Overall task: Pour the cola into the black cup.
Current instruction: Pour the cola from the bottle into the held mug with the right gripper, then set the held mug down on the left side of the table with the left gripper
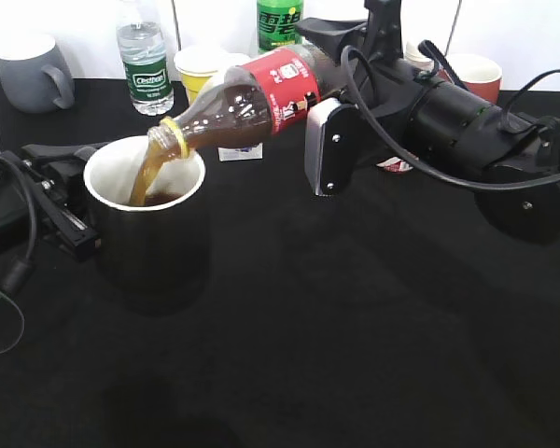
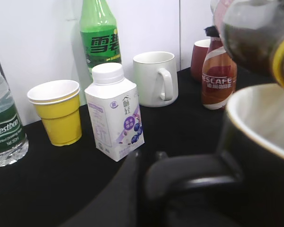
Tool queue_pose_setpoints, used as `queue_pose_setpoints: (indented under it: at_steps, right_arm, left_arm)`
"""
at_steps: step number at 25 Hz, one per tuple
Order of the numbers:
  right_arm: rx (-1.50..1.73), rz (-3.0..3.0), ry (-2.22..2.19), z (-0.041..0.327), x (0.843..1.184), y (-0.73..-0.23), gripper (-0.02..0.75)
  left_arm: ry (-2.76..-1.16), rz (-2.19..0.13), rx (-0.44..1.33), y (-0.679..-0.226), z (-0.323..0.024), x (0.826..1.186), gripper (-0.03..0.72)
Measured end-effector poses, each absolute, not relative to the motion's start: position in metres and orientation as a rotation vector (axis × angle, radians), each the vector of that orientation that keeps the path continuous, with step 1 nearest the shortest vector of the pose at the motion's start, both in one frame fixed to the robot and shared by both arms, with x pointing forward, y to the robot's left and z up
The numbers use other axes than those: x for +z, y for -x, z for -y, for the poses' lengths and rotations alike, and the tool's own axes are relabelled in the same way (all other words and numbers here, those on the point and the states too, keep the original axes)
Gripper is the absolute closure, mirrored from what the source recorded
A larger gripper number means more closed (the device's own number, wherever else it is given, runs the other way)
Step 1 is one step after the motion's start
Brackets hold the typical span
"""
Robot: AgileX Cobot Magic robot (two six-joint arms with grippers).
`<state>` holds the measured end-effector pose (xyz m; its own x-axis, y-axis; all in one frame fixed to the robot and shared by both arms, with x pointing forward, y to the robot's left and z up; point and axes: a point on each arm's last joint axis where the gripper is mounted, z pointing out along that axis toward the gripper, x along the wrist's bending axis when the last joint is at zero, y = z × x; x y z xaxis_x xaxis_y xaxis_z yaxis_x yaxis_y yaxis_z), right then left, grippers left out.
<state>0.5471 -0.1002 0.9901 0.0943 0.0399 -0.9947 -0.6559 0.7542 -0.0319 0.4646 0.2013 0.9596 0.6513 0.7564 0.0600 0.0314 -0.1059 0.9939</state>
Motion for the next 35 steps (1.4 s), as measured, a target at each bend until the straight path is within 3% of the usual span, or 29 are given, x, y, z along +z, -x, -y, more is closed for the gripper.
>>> queue_pose_setpoints:
  at_steps: [6,16,24,31,35]
  right_arm:
    - [0.571,-1.39,0.536,0.1,0.991,-0.547,0.342]
    - [0.864,-1.492,0.281,0.1,0.991,-0.547,0.342]
    - [1.69,-1.6,-0.521,0.102,1.003,-0.54,0.342]
    - [1.552,-1.386,-1.079,0.183,0.994,-0.473,0.342]
    - [1.362,-1.236,-1.249,0.236,0.988,-0.477,0.342]
  left_arm:
    - [-1.58,-0.671,0.698,-0.465,-0.201,0.959,0.645]
    - [-1.582,-0.671,0.698,-0.465,-0.201,0.959,0.645]
    - [-1.491,-0.819,0.803,-0.473,-0.214,0.962,0.645]
    - [-1.391,-1.043,1.013,-0.491,-0.238,0.953,0.645]
    - [-1.35,-1.13,1.084,-0.523,-0.258,0.94,0.645]
